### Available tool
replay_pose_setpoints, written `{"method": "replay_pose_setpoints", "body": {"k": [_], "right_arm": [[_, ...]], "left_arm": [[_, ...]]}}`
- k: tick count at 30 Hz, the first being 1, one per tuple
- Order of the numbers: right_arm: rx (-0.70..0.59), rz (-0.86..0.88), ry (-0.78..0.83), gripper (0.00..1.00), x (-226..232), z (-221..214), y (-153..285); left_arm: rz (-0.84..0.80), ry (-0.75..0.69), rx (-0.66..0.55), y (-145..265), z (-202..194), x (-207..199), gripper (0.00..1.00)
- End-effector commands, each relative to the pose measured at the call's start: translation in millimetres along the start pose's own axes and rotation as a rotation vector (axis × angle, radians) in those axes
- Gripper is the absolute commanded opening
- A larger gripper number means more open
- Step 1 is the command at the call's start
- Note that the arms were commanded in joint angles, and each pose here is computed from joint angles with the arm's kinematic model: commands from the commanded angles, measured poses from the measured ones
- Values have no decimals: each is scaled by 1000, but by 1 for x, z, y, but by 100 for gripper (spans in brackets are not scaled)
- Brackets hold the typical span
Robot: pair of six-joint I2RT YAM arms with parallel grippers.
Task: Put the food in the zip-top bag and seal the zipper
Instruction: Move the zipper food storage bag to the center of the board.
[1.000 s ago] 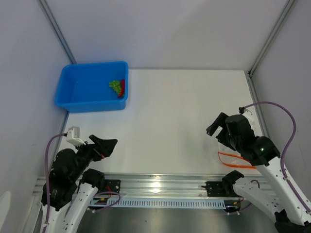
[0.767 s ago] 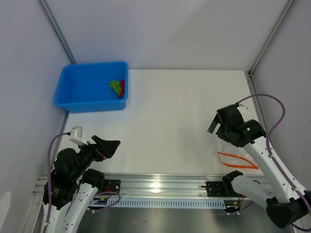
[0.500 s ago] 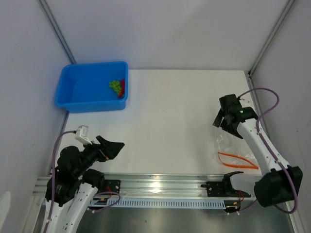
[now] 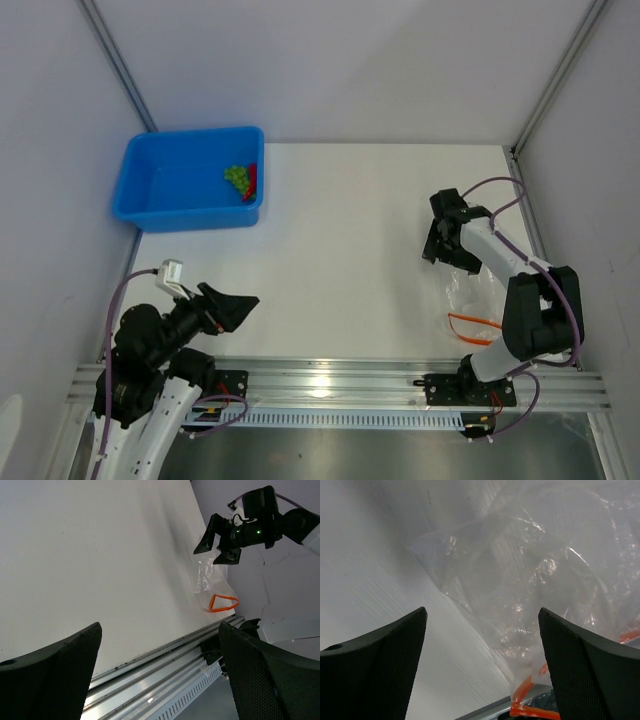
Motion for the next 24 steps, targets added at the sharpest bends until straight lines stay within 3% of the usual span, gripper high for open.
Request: {"method": "replay_pose_setpoints", "body": {"k": [1, 5, 9, 10, 11, 14, 22, 23, 24], "right_arm": [[-37, 8, 9, 92, 10, 14, -11], [-52, 18, 9, 81, 22, 24, -29], [-70, -23, 8, 48, 28, 38, -42], [-82, -10, 7, 35, 33, 45, -42], [-92, 6, 3, 29, 39, 49, -43], [-61, 62, -19, 0, 59, 59, -49], [140, 442, -234, 1, 155, 87, -42], [129, 495, -275, 8, 167, 101, -32], [127, 528, -284, 30, 174, 107, -27]], "left_arm": [[-31, 8, -10, -3, 5, -6, 100], [-23, 6, -12, -3, 7, -6, 100], [-8, 1, -23, -1, 9, -5, 100], [-7, -4, -29, -1, 10, -5, 100], [-5, -5, -29, -1, 9, -5, 100], [9, -10, -29, -1, 9, -3, 100], [33, -13, -33, -2, 14, -2, 99], [38, -11, -28, -3, 13, 0, 100], [39, -9, -27, -3, 13, 0, 100]]}}
Point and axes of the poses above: each gripper's point midway between its finger pads, its own y axis back along the fingers, its own x axis along the line the jaws close on, z = x × y, the point moved 3 cm from there along y, back along the fingers, and after that the axes turned 4 degrees about -y, right-handed, at the moved point
